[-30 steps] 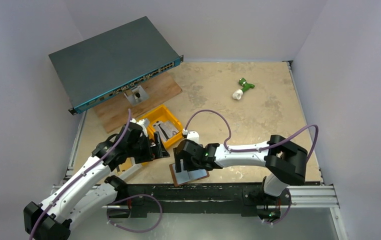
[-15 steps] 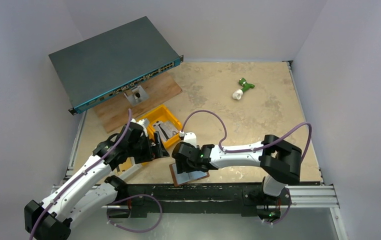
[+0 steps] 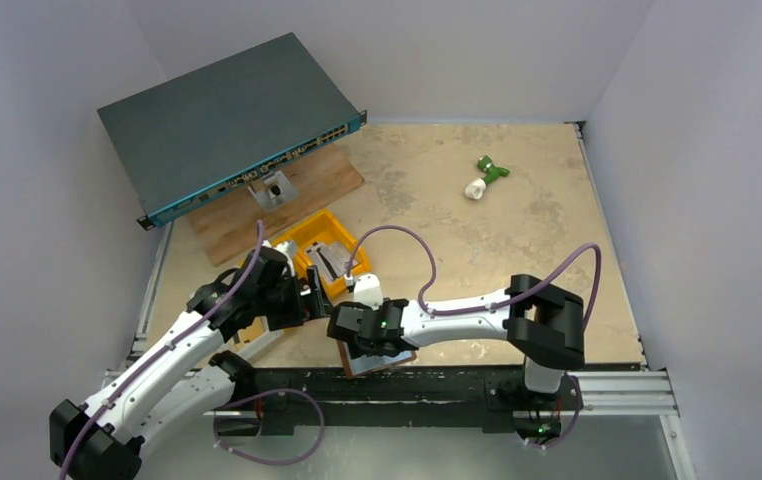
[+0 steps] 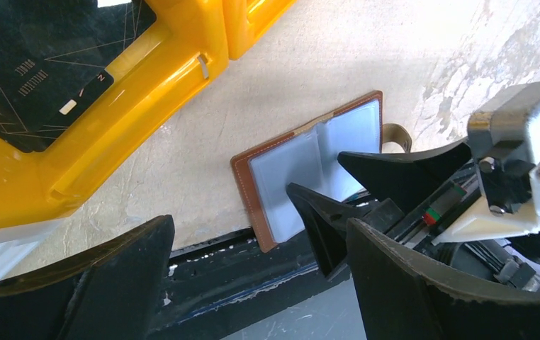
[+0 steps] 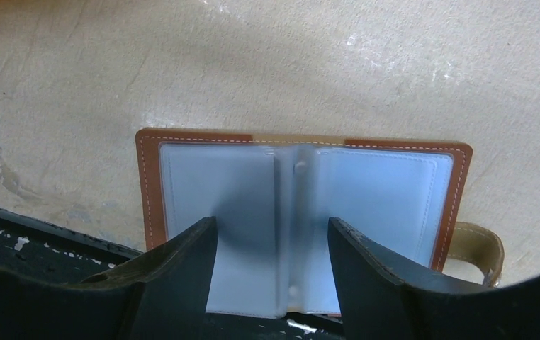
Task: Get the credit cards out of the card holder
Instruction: Remove the credit card from the card holder.
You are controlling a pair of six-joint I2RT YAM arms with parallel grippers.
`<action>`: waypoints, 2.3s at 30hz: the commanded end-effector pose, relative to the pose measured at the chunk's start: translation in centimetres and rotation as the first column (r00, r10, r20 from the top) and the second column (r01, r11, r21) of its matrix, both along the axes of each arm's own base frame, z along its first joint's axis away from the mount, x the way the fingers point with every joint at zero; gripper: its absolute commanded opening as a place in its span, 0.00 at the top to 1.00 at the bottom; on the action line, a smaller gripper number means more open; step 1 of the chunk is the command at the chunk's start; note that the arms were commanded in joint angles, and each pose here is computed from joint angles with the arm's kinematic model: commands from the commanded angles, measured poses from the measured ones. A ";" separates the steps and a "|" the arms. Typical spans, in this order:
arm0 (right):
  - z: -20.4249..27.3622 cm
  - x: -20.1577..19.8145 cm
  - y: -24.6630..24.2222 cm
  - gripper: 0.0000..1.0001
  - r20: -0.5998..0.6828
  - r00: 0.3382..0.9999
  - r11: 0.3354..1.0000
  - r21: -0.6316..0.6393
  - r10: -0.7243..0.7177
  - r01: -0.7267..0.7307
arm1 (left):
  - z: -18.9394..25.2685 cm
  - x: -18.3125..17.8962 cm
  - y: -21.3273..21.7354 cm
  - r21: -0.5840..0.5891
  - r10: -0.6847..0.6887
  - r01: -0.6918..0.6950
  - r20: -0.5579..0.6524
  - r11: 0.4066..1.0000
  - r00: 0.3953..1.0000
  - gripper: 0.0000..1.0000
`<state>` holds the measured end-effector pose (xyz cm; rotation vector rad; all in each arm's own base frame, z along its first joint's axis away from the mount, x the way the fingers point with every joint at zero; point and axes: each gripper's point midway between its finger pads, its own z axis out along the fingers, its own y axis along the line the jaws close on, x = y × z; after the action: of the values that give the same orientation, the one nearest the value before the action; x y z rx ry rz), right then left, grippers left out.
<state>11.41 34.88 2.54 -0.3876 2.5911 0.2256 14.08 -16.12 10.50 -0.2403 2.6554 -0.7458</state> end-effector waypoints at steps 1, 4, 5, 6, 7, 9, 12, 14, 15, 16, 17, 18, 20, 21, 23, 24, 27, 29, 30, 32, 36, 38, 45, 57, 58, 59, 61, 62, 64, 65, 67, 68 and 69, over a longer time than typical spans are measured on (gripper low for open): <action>1.4 0.5 0.0 0.42 0.057 0.998 0.999 -0.021 -0.040 0.041 | 0.1 0.2 -0.1 -0.010 0.009 -0.009 0.017 1.000 1.000 0.09; 2.4 0.5 0.3 0.42 0.067 0.997 0.999 0.006 -0.038 0.038 | 0.0 0.1 -0.1 -0.009 0.009 -0.008 0.014 1.000 1.000 0.09; 2.8 0.4 0.6 0.42 0.067 0.997 0.999 0.022 -0.032 0.030 | 0.0 0.1 -0.1 -0.009 0.008 -0.008 0.014 1.000 1.000 0.09; 3.1 0.3 0.9 0.42 0.067 0.997 0.999 0.037 -0.024 0.022 | 0.0 0.1 -0.1 -0.011 0.010 -0.010 0.016 1.000 1.000 0.09; 3.3 0.1 1.1 0.42 0.063 0.998 0.999 0.051 -0.015 0.012 | 0.0 0.1 -0.1 -0.011 0.010 -0.009 0.015 1.000 1.000 0.09; 3.3 -0.2 1.5 0.42 0.048 0.999 0.998 0.070 -0.005 0.001 | 0.0 0.1 -0.1 -0.012 0.010 -0.009 0.014 1.000 1.000 0.09; 2.3 -0.7 1.8 0.42 0.021 1.000 0.997 0.074 0.007 -0.008 | 0.1 0.1 -0.1 -0.014 0.010 -0.010 0.014 1.000 1.000 0.09; 1.6 -1.0 1.8 0.42 0.004 1.000 0.997 0.070 0.012 -0.012 | 0.0 0.1 -0.1 -0.011 0.012 -0.012 0.011 1.000 1.000 0.09; 1.3 -1.1 1.8 0.43 -0.002 1.000 0.997 0.070 0.013 -0.013 | 0.0 0.1 -0.1 -0.010 0.012 -0.012 0.010 1.000 1.000 0.09; 1.0 -1.2 1.8 0.44 -0.007 1.000 0.997 0.069 0.014 -0.014 | -0.1 0.1 -0.1 -0.010 0.013 -0.013 0.009 1.000 1.000 0.09; 0.8 -1.3 1.7 0.44 -0.014 1.000 0.998 0.068 0.015 -0.014 | -0.1 0.0 0.0 -0.009 0.012 -0.012 0.007 1.000 1.000 0.09; 0.5 -1.5 1.7 0.45 -0.027 1.000 0.998 0.067 0.016 -0.014 | -0.2 0.0 0.0 -0.008 0.012 -0.012 0.004 1.000 1.000 0.09; 0.0 -1.9 1.6 0.46 -0.048 0.999 0.998 0.063 0.019 -0.016 | -0.2 0.0 -0.1 -0.007 0.012 -0.012 0.001 1.000 1.000 0.09; -0.3 -2.0 1.5 0.47 -0.049 0.999 0.998 0.057 0.020 -0.017 | -0.2 0.0 -0.1 -0.007 0.012 -0.012 0.001 1.000 1.000 0.09; -1.0 -2.0 1.1 0.48 -0.057 0.998 0.999 0.037 0.018 -0.016 | -0.3 0.0 -0.1 -0.006 0.013 -0.013 -0.001 1.000 1.000 0.09; -1.4 -2.1 0.9 0.49 -0.061 0.998 1.000 0.025 0.018 -0.017 | -0.4 0.0 -0.1 -0.005 0.012 -0.013 -0.005 1.000 1.000 0.09; -2.6 -2.4 0.2 0.53 -0.081 0.997 1.000 -0.002 0.011 -0.011 | -0.6 0.0 -0.1 0.000 0.013 -0.013 -0.018 1.000 1.000 0.09; -3.4 -2.5 -0.5 0.58 -0.109 0.994 1.000 0.001 -0.004 0.004 | -0.7 0.0 -0.3 -0.005 0.009 -0.009 -0.025 1.000 1.000 0.09; -3.6 -2.4 -0.7 0.62 -0.122 0.993 1.000 0.011 -0.012 0.014 | -0.7 0.0 -0.3 -0.008 0.009 -0.009 -0.028 1.000 1.000 0.09; -4.1 -2.2 -1.5 0.69 -0.146 0.989 0.999 0.033 -0.031 0.036 | -0.8 -0.1 -0.5 -0.016 0.004 -0.005 -0.033 1.000 0.999 0.10; -4.3 -1.8 -2.2 0.81 -0.189 0.981 0.993 0.098 -0.047 0.067 | -1.2 -0.3 -1.2 -0.042 -0.021 0.018 -0.054 0.999 0.998 0.14; -4.4 -1.7 -1.9 0.85 -0.212 0.976 0.986 0.147 -0.040 0.072 | -1.5 -0.4 -1.7 -0.060 -0.036 0.032 -0.065 0.998 0.997 0.19; -5.1 -1.8 -1.9 0.94 -0.307 0.951 0.962 0.252 -0.027 0.108 | -2.2 -0.5 -3.2 -0.113 -0.076 0.066 -0.080 0.991 0.994 0.42; -6.1 -1.8 -2.8 1.00 -0.376 0.925 0.941 0.294 -0.045 0.166 | -5.5 -1.9 -5.3 -0.080 -0.130 0.119 -0.156 0.990 0.979 0.57; -6.3 -1.8 -2.9 1.00 -0.381 0.924 0.941 0.293 -0.048 0.170 | -5.7 -2.0 -5.3 -0.069 -0.132 0.122 -0.162 0.990 0.978 0.57; -6.3 -1.8 -2.9 1.00 -0.385 0.922 0.939 0.296 -0.050 0.174 | -6.1 -2.1 -5.3 -0.059 -0.133 0.125 -0.169 0.990 0.977 0.57; -6.4 -1.8 -3.1 1.00 -0.394 0.918 0.937 0.299 -0.049 0.179 | -6.5 -2.2 -5.3 -0.052 -0.136 0.129 -0.175 0.990 0.975 0.57; -6.5 -1.9 -3.1 1.00 -0.399 0.916 0.936 0.300 -0.051 0.182 | -6.7 -2.3 -5.4 -0.049 -0.137 0.131 -0.180 0.990 0.974 0.56; -6.6 -1.9 -3.2 1.00 -0.403 0.914 0.935 0.301 -0.052 0.186 | -7.0 -2.5 -5.5 -0.050 -0.145 0.138 -0.187 0.989 0.972 0.56; -6.7 -1.9 -3.2 1.00 -0.406 0.912 0.935 0.301 -0.052 0.188 | -7.1 -2.5 -5.6 -0.050 -0.147 0.140 -0.190 0.989 0.971 0.56; -6.7 -1.9 -3.2 1.00 -0.408 0.911 0.934 0.302 -0.051 0.188 | -7.4 -2.7 -5.7 -0.050 -0.150 0.143 -0.197 0.989 0.969 0.55; -6.8 -1.9 -3.1 1.00 -0.410 0.911 0.935 0.301 -0.051 0.188 | -7.4 -2.7 -5.8 -0.050 -0.151 0.143 -0.198 0.988 0.969 0.55; -6.8 -1.9 -3.2 1.00 -0.412 0.910 0.935 0.299 -0.052 0.189 | -7.6 -2.7 -5.7 -0.043 -0.146 0.140 -0.204 0.989 0.968 0.55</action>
<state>11.02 36.51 1.18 -0.0617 2.7247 1.0638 10.91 -21.28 3.12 -0.1360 2.9088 -0.8334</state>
